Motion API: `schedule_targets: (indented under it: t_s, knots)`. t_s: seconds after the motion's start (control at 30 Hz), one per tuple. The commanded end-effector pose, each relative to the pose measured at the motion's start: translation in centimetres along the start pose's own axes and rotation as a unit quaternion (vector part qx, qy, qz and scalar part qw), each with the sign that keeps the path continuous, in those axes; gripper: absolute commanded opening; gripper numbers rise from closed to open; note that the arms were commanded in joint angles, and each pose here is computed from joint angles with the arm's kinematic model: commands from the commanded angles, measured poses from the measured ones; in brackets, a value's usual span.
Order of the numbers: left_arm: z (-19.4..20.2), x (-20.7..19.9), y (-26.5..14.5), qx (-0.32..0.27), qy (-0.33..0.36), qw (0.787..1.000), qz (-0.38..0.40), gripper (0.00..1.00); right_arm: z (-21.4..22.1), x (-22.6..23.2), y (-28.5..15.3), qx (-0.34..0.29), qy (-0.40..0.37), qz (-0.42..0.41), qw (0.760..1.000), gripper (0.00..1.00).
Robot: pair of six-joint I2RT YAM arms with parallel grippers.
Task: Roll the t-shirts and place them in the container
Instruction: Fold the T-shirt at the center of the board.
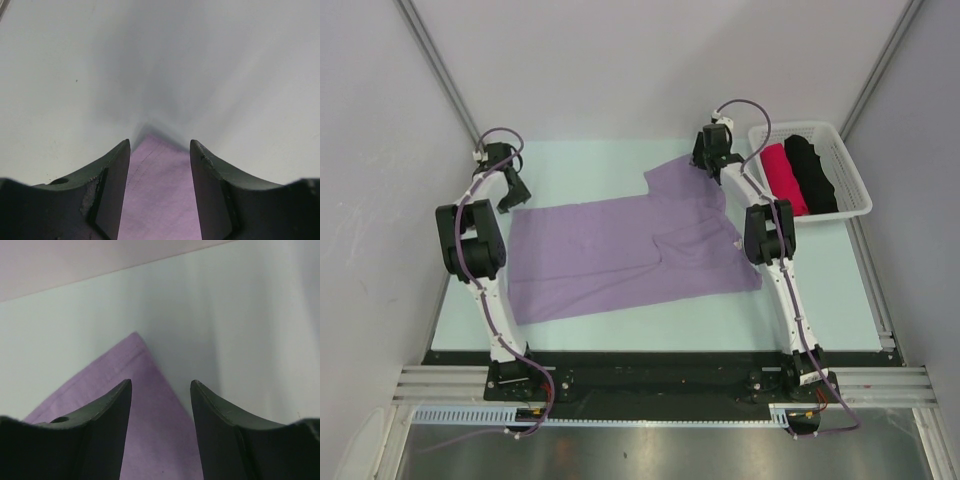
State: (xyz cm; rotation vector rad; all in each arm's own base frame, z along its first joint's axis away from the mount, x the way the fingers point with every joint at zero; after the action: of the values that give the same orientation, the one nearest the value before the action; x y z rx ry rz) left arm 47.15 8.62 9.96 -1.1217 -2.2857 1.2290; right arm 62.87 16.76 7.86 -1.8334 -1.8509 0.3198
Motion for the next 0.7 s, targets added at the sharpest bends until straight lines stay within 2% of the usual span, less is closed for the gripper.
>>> schedule_targets:
  t_s: [0.0, 0.3, 0.6, 0.67]
  knots:
    - [-1.1, 0.1, -0.1, -0.008, 0.0, 1.0, 0.006, 0.57, -0.7, 0.1, -1.6, 0.022, -0.047, 0.023, 0.998, 0.56]
    - [-1.1, 0.4, -0.2, 0.0, -0.005, 1.0, 0.01, 0.57, 1.8, 0.3, -1.6, 0.075, -0.075, 0.005, 0.994, 0.51]
    - [-1.1, 0.7, 0.2, 0.004, -0.008, 1.0, 0.008, 0.57, 2.3, 1.0, -2.0, 0.081, -0.092, 0.004, 0.992, 0.26]
    - [-1.2, 0.7, 0.4, 0.006, -0.009, 1.0, 0.006, 0.56, 2.2, 1.4, -2.1, 0.078, -0.096, -0.001, 0.992, 0.24]
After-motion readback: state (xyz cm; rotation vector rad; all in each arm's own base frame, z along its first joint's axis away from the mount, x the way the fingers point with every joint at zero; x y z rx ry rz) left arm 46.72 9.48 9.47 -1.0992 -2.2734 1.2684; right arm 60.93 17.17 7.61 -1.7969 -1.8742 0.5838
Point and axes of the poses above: each gripper's point midway between its finger pads, its own y axis out along the fingers, its own x axis along the line the jaws close on, z = x × y, the point moved 7 cm from there along -y, back along the fingers, and after that the axes turned 5 degrees about -y, right-handed, at the moved point
